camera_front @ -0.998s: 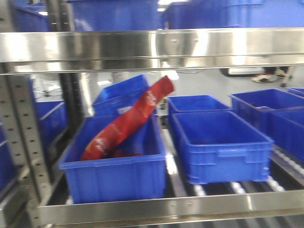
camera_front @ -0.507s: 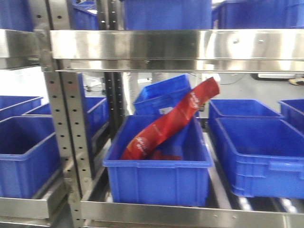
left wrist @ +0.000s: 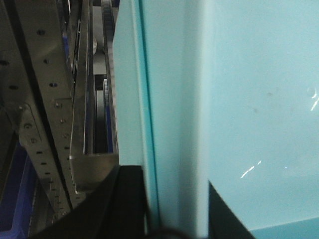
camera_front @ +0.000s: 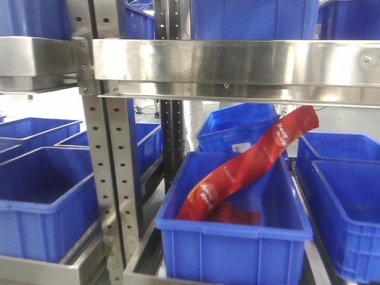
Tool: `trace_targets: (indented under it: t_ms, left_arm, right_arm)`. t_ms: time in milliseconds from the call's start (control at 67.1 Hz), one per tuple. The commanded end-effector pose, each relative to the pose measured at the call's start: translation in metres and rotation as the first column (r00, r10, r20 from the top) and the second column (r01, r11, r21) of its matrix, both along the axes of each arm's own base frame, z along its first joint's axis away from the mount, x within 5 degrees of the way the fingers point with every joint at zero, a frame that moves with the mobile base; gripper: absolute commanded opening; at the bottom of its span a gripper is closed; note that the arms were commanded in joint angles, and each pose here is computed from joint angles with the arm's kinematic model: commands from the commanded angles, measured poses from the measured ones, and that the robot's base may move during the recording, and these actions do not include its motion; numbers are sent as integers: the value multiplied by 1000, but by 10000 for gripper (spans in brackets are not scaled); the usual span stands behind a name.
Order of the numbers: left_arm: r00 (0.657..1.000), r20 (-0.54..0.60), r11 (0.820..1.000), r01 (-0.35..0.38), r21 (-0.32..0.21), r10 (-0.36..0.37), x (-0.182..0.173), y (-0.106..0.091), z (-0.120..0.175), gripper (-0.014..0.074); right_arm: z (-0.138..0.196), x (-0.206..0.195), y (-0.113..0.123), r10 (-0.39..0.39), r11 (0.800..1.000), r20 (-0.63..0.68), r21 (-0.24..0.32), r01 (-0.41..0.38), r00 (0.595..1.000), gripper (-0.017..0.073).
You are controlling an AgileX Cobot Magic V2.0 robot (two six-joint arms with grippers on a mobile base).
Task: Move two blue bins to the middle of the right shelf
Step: 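Drive up to the shelf, aligning the held teal bin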
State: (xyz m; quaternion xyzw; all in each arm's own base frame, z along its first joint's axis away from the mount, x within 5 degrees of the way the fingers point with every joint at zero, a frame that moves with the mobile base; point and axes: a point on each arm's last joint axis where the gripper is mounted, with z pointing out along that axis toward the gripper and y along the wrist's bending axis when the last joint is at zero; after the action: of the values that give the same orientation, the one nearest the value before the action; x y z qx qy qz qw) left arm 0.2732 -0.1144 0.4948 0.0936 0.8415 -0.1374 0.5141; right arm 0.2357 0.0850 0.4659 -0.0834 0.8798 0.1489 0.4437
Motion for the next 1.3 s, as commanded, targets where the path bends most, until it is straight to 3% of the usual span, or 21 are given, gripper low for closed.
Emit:
trace_targets:
  t_ms: [0,1281]
  left_arm:
    - [986,163,990,35,-135,-13,-10,-2,29,-111]
    - [986,165,991,34,-132,-12,-10,-2,29,-111]
  right_arm:
    - [10,-1,-2,-7,1000,71,9,7,997,-154]
    - [10,-1,-2,-7,1000,71,9,7,997,-154]
